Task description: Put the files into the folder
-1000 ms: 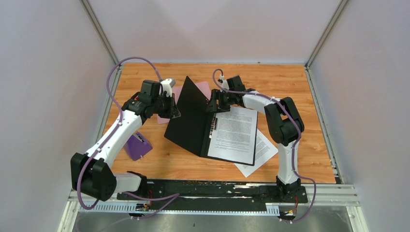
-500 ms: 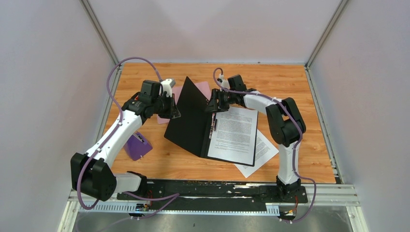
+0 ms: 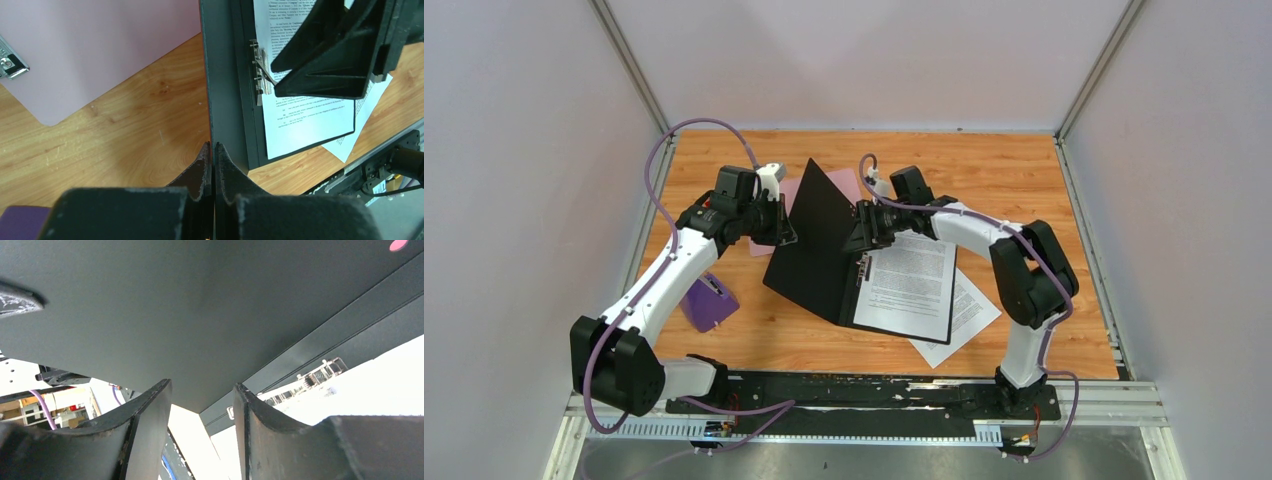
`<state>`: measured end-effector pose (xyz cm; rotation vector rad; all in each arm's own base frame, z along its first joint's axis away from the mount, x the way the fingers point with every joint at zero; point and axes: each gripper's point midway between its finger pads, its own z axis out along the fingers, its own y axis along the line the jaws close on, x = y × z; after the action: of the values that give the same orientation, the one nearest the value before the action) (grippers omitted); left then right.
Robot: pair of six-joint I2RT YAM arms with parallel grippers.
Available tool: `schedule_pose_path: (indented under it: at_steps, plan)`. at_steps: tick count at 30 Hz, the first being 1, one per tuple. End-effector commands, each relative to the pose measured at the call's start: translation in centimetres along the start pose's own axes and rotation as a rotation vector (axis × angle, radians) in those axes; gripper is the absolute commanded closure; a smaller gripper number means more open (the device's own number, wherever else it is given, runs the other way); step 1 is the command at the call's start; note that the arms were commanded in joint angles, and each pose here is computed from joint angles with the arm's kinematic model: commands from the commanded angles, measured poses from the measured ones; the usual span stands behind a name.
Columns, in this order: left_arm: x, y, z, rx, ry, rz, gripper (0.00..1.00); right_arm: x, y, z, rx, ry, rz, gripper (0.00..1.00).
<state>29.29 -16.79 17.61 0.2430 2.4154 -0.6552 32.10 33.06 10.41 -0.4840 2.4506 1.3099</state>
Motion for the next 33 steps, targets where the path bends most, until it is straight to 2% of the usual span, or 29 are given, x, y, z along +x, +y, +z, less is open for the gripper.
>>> schedule_pose_path:
  at_steps: [1,6,12,22,33]
  plan:
    - [-0.3,0.1,-0.4,-0.010,-0.031,0.031,1.00,-1.3,1.8,-2.4,0.031,-0.073,-0.028,0.53]
    - [-0.4,0.2,-0.5,-0.017,-0.037,0.031,1.00,-1.7,1.0,-3.2,0.133,-0.125,0.045,0.56]
    - [-0.6,0.4,-0.6,-0.031,-0.046,0.030,1.00,-1.2,0.1,-2.9,0.213,-0.128,0.109,0.62]
    - [-0.9,0.9,-1.1,-0.064,-0.069,0.035,1.00,-0.2,-0.4,0.2,0.224,-0.061,0.136,0.68]
    - [-0.9,1.1,-1.1,-0.078,-0.067,0.037,1.00,1.6,-1.1,0.9,0.247,-0.002,0.136,0.77]
